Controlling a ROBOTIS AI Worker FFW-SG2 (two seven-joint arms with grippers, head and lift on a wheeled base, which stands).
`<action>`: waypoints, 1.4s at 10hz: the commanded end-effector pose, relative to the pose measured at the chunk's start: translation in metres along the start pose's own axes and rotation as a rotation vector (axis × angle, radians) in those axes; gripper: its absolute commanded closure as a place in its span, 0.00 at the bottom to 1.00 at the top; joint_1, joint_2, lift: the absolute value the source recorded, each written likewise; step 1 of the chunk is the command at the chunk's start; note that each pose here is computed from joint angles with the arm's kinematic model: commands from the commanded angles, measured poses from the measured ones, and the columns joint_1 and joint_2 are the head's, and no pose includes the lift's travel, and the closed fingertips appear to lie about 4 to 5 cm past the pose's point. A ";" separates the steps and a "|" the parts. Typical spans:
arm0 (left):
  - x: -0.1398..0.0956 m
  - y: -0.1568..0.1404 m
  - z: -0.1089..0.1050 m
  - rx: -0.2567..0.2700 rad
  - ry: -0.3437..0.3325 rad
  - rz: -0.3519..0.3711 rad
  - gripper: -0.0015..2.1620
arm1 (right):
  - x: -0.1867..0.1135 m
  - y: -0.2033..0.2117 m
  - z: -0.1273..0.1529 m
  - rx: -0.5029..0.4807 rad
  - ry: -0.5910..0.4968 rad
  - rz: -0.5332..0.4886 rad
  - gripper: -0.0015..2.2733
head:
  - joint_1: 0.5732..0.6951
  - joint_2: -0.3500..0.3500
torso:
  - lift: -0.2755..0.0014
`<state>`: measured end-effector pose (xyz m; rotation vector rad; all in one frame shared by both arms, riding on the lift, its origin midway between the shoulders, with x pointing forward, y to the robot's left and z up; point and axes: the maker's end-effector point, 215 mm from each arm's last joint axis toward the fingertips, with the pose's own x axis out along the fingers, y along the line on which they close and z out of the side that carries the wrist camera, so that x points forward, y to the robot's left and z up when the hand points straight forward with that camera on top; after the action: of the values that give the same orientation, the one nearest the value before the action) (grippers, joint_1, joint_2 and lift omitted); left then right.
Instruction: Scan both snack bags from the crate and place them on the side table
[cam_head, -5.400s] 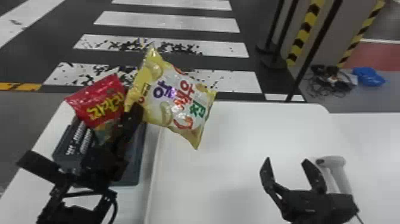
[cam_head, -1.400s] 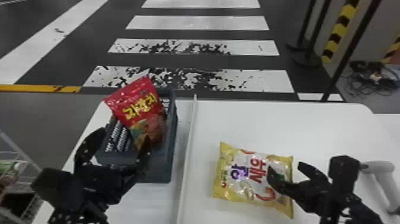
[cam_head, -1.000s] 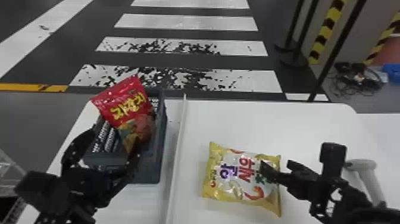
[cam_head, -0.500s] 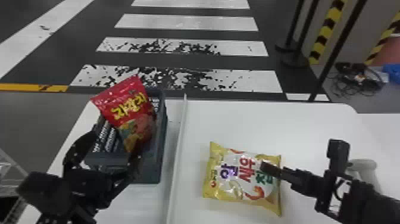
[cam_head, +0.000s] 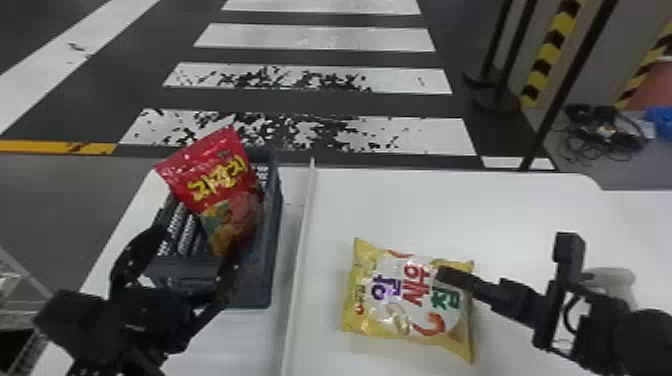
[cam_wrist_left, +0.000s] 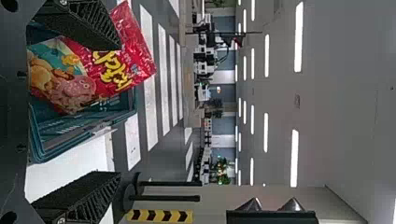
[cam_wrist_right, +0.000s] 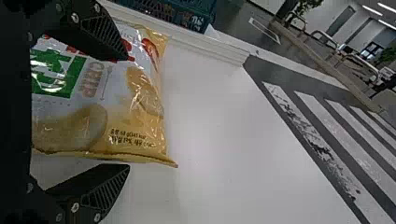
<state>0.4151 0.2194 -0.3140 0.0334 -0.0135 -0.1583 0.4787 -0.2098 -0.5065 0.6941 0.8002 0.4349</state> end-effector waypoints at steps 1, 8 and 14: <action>0.000 0.000 -0.003 -0.003 0.004 0.002 0.02 | -0.002 0.001 -0.022 0.079 0.092 0.010 0.31 | 1.00 0.51 | 0.65; -0.001 0.002 -0.011 -0.012 0.018 0.008 0.02 | -0.031 -0.002 0.024 0.058 -0.006 -0.009 0.99 | 1.00 0.51 | 0.65; -0.001 0.003 -0.010 -0.029 0.014 0.009 0.02 | -0.094 -0.004 0.159 -0.722 -0.404 -0.667 0.99 | 1.00 0.32 | 0.65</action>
<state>0.4149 0.2226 -0.3244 0.0072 0.0025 -0.1491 0.5382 -0.3414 -0.3922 -0.0918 0.4370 -0.0574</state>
